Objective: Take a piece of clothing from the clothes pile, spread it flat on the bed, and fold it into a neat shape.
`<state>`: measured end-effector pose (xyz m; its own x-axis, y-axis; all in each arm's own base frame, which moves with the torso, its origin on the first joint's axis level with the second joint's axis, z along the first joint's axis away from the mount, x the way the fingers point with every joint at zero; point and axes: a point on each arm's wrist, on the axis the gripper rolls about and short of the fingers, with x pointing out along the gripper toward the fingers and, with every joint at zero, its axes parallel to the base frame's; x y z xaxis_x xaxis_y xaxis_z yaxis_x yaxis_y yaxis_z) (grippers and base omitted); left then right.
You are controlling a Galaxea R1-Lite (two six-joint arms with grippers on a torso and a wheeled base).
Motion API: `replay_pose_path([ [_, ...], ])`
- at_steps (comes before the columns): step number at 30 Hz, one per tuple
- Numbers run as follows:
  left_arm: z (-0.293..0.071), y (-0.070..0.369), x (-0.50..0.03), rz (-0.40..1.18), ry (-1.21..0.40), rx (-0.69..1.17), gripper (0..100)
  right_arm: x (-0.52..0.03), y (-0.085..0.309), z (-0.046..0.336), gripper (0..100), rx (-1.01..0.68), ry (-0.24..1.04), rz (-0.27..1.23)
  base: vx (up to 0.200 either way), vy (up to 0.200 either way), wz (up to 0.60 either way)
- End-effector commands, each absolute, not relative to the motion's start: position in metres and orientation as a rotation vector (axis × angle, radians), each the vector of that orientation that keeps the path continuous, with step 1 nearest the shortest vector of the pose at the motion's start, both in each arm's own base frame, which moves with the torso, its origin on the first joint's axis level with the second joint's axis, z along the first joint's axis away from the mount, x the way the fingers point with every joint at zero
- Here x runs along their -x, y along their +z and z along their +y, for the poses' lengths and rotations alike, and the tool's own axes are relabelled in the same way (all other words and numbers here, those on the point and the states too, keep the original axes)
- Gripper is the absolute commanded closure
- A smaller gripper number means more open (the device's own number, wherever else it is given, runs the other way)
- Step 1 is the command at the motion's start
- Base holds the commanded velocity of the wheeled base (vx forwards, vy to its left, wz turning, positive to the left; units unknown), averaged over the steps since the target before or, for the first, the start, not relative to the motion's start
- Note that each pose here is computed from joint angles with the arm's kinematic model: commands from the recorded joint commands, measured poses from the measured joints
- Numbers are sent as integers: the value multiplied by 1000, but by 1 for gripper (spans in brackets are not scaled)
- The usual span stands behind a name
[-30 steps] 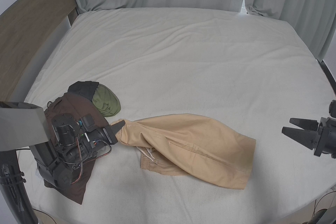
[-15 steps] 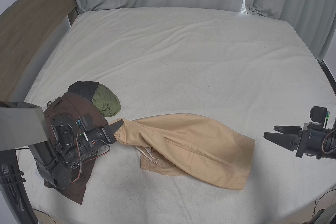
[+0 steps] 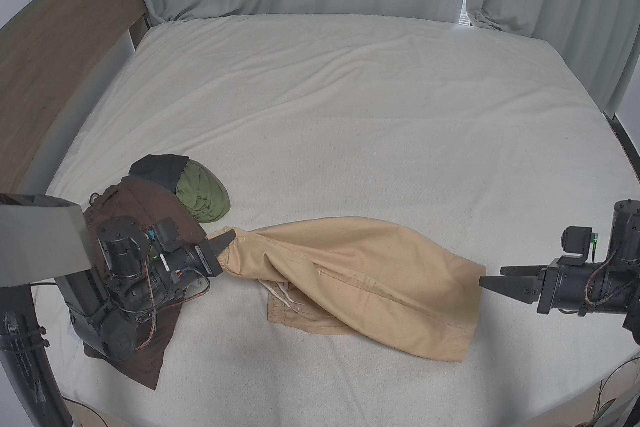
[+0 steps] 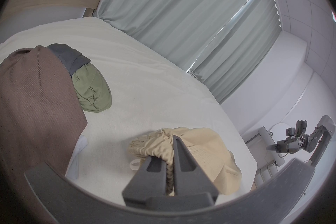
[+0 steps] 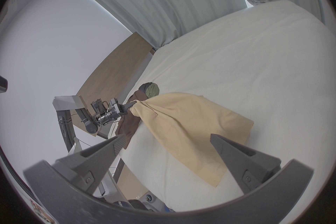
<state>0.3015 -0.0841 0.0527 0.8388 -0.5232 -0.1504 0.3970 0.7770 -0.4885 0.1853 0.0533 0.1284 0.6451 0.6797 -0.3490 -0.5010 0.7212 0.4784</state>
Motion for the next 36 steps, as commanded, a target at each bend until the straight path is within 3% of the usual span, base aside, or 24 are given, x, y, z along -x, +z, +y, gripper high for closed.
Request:
replay_pose_path([
  [1, -84, 53, -301, 287, -506, 460, 100, -190, 116, 49, 0, -378, 674, 598, 0, 0, 0],
  [8, -85, 52, -301, 289, -507, 460, 100, -193, 96, 48, 0, -398, 659, 691, 0, 0, 0],
  [36, -86, 51, -300, 292, -510, 458, 100, -211, 36, 43, 0, -425, 592, 798, 0, 0, 0],
])
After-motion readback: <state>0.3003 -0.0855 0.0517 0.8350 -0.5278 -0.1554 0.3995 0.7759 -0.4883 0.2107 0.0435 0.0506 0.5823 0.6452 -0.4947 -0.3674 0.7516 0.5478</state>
